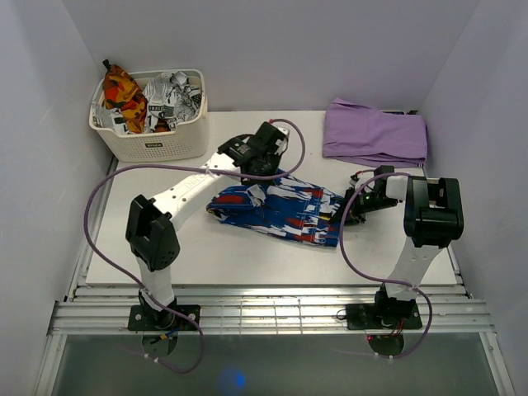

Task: Fold and stack the trousers
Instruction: Fold the trousers

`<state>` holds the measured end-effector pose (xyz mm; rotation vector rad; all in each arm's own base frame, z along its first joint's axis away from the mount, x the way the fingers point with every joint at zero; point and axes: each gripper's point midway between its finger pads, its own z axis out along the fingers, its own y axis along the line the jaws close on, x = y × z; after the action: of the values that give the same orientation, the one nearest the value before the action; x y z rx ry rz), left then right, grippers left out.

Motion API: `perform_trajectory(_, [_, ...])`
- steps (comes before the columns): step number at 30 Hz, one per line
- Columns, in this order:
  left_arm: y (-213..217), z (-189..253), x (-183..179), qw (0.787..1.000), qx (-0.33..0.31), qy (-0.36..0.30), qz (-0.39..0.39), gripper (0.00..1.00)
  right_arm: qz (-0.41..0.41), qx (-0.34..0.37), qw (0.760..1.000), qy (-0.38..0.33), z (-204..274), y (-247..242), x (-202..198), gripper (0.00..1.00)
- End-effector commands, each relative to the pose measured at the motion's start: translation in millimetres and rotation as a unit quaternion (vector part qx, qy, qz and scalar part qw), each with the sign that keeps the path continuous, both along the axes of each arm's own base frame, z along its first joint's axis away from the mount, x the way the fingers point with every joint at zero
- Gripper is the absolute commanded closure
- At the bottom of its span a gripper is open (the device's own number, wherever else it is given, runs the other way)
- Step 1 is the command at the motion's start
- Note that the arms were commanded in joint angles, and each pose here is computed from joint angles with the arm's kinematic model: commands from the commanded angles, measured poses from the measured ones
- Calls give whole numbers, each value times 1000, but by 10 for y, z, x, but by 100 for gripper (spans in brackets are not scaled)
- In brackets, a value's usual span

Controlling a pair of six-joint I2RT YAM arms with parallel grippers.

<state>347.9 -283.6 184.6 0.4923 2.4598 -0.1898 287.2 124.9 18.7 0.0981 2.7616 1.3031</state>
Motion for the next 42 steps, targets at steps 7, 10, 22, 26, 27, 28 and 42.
perform_trajectory(7, [-1224, -189, -156, 996, -87, 9, -24, 100, -1, 2, 1000, -12, -45, 100, 26, 92])
perform_trajectory(10, [-1481, -171, -221, 992, -119, 14, -39, 100, 2, 4, 1000, -12, -49, 122, 23, 92])
perform_trajectory(22, [-1988, -311, -645, 983, -156, 55, -77, 100, -2, 4, 1000, -12, -51, 147, 4, 92])
perform_trajectory(26, [-2080, -297, -824, 980, -164, 68, -94, 100, -4, 3, 1000, -13, -56, 144, -1, 92])
perform_trajectory(27, [-2088, -294, -846, 979, -165, 70, -96, 100, -5, 2, 1000, -13, -57, 139, 1, 92])
perform_trajectory(28, [-2100, -300, -874, 979, -165, 72, -98, 100, -6, 2, 1000, -15, -52, 139, 8, 92])
perform_trajectory(42, [-2264, -434, -904, 978, -168, 79, -99, 92, -9, 5, 1000, -17, -40, 151, -16, 92])
